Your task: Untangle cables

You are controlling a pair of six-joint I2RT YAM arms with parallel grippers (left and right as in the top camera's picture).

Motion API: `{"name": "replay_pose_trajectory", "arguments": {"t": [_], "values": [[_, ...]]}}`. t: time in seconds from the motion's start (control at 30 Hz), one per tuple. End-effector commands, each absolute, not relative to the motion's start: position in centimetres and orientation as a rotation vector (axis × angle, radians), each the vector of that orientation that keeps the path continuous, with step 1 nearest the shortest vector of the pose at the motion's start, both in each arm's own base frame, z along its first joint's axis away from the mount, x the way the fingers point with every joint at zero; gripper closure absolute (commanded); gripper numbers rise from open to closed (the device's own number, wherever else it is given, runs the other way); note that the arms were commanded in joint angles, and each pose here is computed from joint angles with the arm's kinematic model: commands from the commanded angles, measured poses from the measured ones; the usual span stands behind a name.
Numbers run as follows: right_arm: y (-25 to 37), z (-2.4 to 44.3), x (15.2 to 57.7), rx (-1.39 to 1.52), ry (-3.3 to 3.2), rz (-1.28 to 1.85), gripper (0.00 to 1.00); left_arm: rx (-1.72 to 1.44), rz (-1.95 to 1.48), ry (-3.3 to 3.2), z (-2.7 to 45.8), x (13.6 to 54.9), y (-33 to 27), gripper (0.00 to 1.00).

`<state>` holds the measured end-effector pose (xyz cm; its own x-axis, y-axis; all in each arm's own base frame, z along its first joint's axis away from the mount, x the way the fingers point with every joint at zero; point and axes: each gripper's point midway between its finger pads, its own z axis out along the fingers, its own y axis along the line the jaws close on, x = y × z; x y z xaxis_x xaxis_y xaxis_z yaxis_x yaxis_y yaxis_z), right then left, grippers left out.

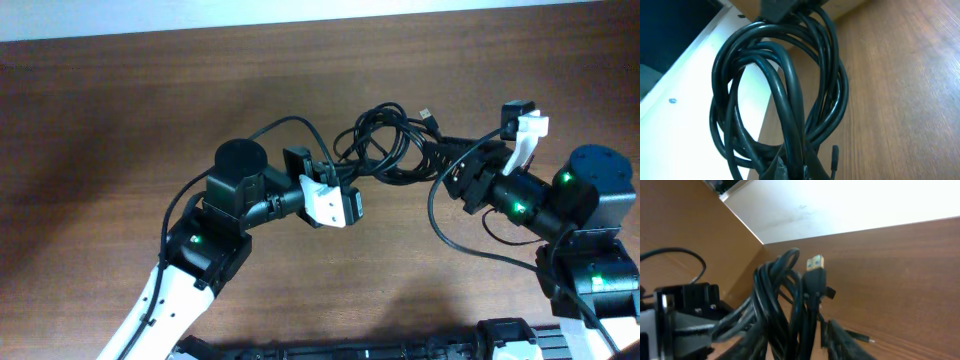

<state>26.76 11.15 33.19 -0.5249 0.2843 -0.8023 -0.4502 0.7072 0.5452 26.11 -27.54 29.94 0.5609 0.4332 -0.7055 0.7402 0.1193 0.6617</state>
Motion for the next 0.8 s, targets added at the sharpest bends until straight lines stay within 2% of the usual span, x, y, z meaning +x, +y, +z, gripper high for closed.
{"name": "replay_pose_trajectory", "arguments": {"t": [0.0, 0.13, 0.2, 0.53, 0.77], "values": [[11.2, 34.4, 26.4, -0.16, 1.883, 0.917, 0.82, 1.484, -0.319, 1.059, 30.4, 26.1, -27.5, 1.0], [11.2, 34.4, 26.4, -0.16, 1.882, 0.916, 0.89, 1.497, -0.331, 1.083, 29.8, 26.0, -27.4, 1.0], [11.2, 34.4, 26.5, -0.156, 1.882, 0.912, 0.96, 1.503, -0.337, 1.094, 29.6, 25.9, -27.3, 1.0], [9.9, 34.8, 27.6, -0.095, 1.857, 0.82, 0.96, 1.379, -0.528, 1.331, 28.7, 25.6, -27.1, 1.0], [7.6, 35.6, 29.2, 0.146, 1.823, 0.788, 0.96, 1.303, -0.647, 1.507, 27.3, 25.1, -26.8, 1.0]]}}
